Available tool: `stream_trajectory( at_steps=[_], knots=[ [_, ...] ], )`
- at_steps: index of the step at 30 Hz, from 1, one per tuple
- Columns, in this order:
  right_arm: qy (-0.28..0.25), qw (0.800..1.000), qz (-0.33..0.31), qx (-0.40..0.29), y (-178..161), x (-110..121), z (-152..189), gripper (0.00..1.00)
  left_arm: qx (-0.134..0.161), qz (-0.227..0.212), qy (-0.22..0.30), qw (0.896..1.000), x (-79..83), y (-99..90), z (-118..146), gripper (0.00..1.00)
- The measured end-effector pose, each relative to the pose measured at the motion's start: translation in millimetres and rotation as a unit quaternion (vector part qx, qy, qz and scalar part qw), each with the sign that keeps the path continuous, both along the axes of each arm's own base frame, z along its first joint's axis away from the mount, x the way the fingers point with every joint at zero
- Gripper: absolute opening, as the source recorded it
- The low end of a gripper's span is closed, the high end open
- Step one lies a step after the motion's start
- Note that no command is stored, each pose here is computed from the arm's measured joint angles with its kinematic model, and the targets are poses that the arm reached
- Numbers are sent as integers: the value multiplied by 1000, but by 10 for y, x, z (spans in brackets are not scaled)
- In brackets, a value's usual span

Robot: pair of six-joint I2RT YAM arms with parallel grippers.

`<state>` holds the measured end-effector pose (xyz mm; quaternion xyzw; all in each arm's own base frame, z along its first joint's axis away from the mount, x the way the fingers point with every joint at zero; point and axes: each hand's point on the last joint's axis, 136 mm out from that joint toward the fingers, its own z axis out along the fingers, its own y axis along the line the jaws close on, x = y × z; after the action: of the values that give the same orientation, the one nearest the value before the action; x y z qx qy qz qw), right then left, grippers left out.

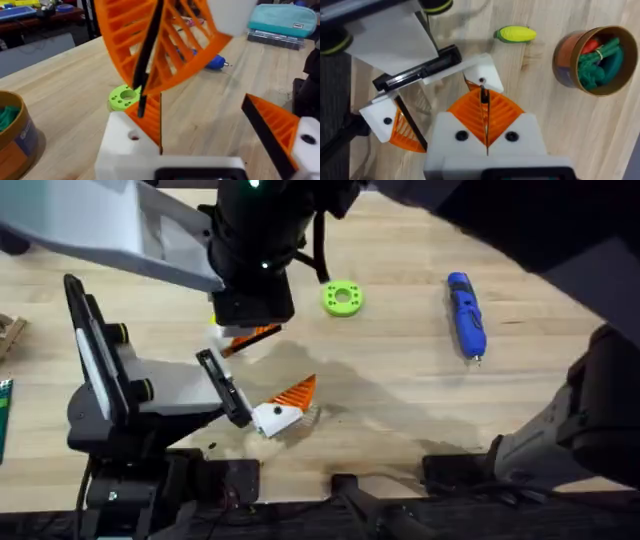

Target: Pick up the gripper from the table and insert it into the empty holder that is missing its gripper. Then pick up a screw, insert it into the mounting hole, and use the screwdriver to tighten it. Finally, clean up the table by picking up the vegetable and placing it into the bucket.

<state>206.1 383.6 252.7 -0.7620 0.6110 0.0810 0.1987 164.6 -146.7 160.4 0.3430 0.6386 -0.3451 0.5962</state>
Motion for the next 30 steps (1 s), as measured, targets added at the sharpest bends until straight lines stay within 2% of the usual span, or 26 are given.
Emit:
stream_trajectory(
  at_steps=[21,30],
  knots=[
    [3,1000,0,-5,-22,-12,-11,7,0,0,0,1000,0,0,0,985],
    [-25,1000,-1,-13,4,3,-5,7,0,0,0,1000,0,0,0,985]
  ],
)
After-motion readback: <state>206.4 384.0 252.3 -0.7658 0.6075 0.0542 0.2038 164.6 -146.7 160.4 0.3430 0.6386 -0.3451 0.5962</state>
